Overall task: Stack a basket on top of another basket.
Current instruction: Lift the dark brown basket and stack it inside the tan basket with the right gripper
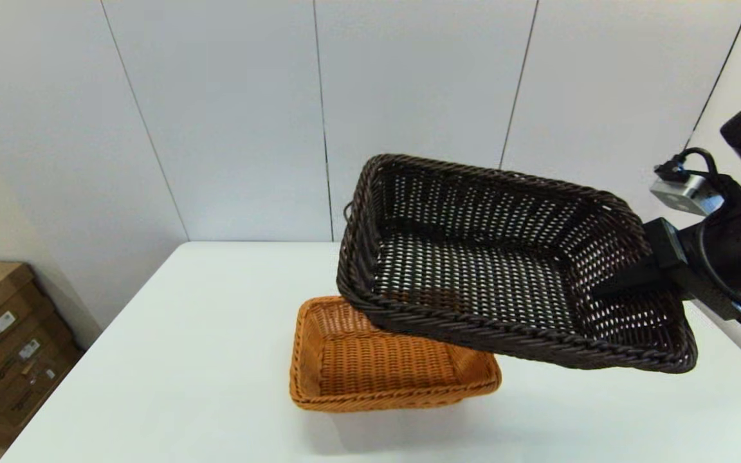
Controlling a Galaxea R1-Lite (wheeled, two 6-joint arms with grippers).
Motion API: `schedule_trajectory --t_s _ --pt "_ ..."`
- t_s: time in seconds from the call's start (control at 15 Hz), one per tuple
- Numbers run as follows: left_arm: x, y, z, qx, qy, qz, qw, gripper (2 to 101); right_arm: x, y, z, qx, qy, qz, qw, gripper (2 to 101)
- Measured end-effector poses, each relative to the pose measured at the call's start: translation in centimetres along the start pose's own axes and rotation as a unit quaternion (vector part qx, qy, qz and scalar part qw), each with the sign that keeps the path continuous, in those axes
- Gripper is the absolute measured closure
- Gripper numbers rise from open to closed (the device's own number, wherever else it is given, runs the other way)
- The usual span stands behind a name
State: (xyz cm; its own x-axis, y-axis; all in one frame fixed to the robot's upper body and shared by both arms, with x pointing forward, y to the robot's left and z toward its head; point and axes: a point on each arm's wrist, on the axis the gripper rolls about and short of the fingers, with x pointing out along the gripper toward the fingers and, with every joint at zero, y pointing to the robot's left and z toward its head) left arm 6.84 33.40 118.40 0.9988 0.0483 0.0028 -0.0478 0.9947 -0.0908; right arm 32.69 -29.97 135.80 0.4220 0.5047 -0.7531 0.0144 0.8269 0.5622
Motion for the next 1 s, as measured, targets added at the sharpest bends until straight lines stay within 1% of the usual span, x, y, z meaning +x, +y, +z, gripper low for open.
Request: schedule_trajectory --t_s 0.2,0.33,0.47,0.6,0.8,1.0 --pt "0.0 0.0 0.0 0.0 0.0 0.0 1.0 5.4 2.1 0.9 0.6 -0.029 0.026 -0.005 0.9992 86.9" --pt "0.0 0.0 0.0 0.0 0.0 0.0 1.0 5.4 3.8 1.6 0.7 -0.068 0.046 -0.021 0.9964 86.9" --pt "0.0 0.0 0.0 0.0 0.0 0.0 1.0 5.4 5.4 2.5 0.8 -0.093 0.064 -0.024 0.9933 86.9" --pt "0.0 0.0 0.0 0.0 0.0 0.0 1.0 5.4 7.0 3.0 1.2 -0.103 0.075 -0.031 0.9913 86.9" --pt "0.0 0.0 0.0 0.0 0.0 0.0 1.0 5.4 9.3 3.1 2.5 -0.118 0.09 -0.036 0.9882 86.9" --pt "0.0 0.0 0.0 0.0 0.0 0.0 1.0 5.4 11.3 3.1 3.6 -0.114 0.106 -0.042 0.9869 86.9"
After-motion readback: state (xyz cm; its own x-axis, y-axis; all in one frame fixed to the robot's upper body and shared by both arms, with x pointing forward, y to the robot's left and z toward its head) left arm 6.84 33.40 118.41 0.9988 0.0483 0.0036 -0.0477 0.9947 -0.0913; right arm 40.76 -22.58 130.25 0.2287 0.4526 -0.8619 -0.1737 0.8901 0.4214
